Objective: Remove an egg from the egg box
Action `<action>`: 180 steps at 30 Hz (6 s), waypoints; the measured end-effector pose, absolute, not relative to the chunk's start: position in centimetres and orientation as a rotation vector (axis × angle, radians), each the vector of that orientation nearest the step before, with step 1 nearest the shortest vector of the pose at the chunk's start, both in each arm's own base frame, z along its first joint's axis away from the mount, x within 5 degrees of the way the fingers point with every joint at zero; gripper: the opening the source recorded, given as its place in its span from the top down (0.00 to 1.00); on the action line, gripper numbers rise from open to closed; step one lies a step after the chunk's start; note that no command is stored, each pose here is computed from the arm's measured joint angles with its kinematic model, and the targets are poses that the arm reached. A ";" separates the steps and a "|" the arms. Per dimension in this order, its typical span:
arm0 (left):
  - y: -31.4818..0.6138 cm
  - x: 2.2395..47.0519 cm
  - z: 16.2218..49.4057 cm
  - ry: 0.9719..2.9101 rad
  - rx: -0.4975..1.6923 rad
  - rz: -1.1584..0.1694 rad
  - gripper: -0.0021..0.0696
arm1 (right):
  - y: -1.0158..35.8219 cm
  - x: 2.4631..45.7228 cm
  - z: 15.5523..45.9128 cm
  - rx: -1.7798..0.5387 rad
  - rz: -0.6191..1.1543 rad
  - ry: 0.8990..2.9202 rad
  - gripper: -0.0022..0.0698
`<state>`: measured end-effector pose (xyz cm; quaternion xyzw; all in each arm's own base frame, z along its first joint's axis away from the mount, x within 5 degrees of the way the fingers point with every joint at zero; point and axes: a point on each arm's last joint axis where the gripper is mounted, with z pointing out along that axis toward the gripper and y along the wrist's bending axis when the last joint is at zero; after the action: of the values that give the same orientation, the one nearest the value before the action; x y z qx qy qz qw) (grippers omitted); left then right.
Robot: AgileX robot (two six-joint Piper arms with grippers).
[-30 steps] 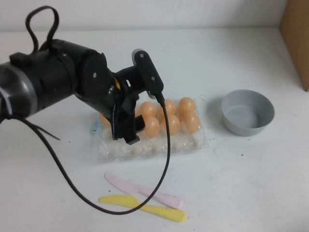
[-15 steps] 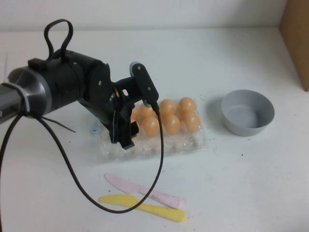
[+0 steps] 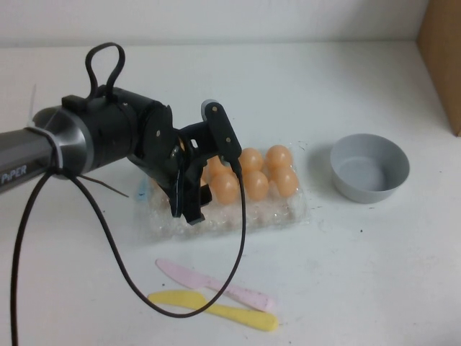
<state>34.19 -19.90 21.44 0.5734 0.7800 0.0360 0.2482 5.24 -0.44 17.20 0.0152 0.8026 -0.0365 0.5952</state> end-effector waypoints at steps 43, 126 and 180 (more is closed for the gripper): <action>-19.4 34.2 22.0 2.091 1.570 0.135 0.57 | -0.4 5.2 17.2 0.035 -0.085 1.864 0.99; -37.4 35.1 20.0 1.894 1.120 -0.362 0.44 | -0.4 5.2 17.2 0.030 -0.078 1.864 0.99; -2.7 12.3 25.3 1.831 0.217 -0.141 0.97 | -0.4 5.2 17.2 0.030 -0.078 1.864 0.99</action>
<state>12.33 -2.74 25.29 0.0939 0.7905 -0.0609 0.6022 5.24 -0.40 17.20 0.0130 0.8027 -0.0336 0.5953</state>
